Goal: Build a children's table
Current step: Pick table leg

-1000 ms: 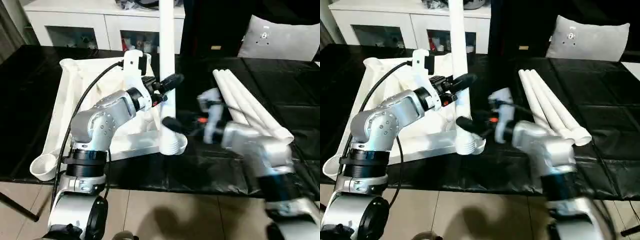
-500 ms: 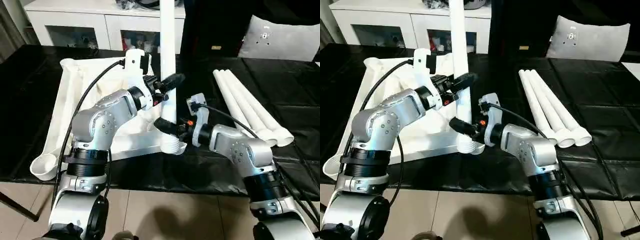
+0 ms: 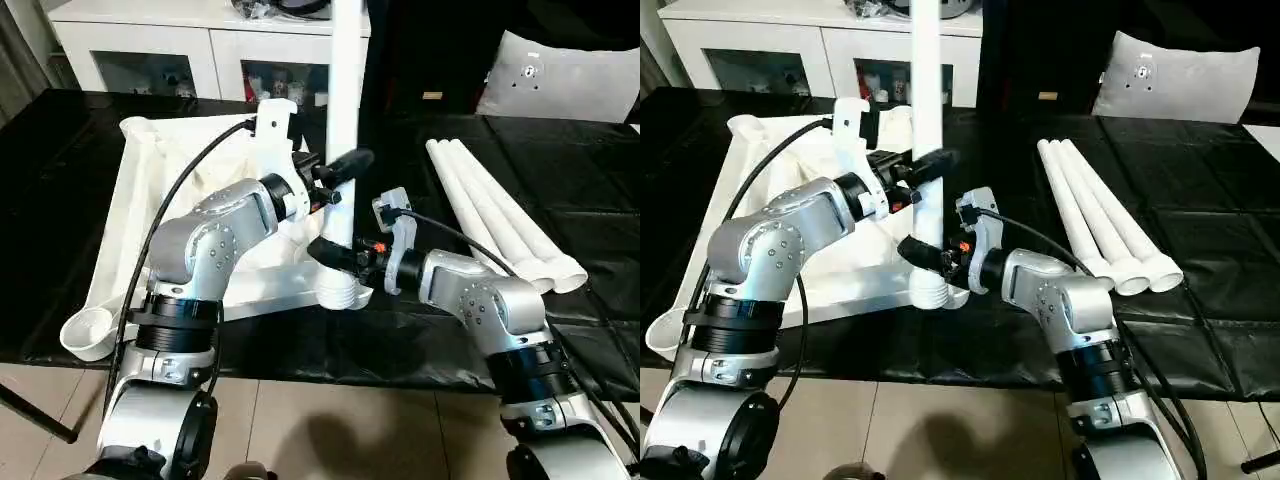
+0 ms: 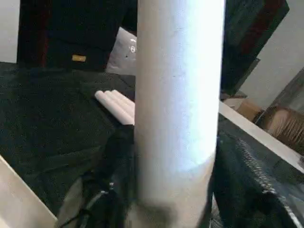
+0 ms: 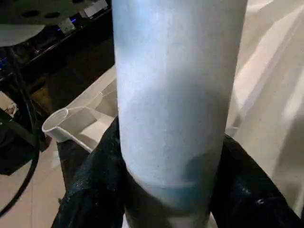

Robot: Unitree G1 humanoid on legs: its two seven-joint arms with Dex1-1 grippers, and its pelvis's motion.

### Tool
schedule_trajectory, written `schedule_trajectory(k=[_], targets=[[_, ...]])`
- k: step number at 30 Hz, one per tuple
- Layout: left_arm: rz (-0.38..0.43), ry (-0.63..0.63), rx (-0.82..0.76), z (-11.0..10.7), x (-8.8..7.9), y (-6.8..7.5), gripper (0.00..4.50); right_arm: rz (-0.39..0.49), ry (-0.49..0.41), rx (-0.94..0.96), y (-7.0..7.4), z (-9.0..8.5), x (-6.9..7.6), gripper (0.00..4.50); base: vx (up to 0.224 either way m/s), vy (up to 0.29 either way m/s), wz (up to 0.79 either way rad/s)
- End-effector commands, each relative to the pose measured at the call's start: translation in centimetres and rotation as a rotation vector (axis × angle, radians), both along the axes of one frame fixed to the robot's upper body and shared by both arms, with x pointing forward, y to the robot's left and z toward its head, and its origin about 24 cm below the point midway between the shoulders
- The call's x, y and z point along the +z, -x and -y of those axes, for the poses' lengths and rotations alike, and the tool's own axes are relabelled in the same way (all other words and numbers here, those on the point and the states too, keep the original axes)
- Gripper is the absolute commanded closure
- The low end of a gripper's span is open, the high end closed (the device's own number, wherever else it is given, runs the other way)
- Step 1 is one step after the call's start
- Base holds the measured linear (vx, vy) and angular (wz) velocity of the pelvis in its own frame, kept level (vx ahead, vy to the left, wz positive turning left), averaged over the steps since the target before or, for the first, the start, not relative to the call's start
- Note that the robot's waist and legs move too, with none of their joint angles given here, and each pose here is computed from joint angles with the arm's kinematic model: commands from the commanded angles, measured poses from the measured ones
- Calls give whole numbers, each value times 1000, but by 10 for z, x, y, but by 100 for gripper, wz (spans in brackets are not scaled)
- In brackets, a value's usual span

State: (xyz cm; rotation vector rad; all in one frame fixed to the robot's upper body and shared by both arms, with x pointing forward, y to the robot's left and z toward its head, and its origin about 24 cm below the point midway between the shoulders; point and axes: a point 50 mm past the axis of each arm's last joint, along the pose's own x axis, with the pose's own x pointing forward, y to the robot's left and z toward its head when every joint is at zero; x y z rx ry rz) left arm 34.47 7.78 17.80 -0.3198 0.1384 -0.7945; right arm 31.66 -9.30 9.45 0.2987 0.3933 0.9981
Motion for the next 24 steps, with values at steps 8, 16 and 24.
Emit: schedule_trajectory(k=[8,16,24], targets=[[20,134,-201,-3,2,17,122,98,-114,102,11,26,18,262,0,0,0],[26,240,-377,-3,2,31,66,118,-155,244,26,39,27,262,0,0,0],[25,273,-429,-5,-2,36,127,115,-166,309,31,39,28,262,0,0,0]])
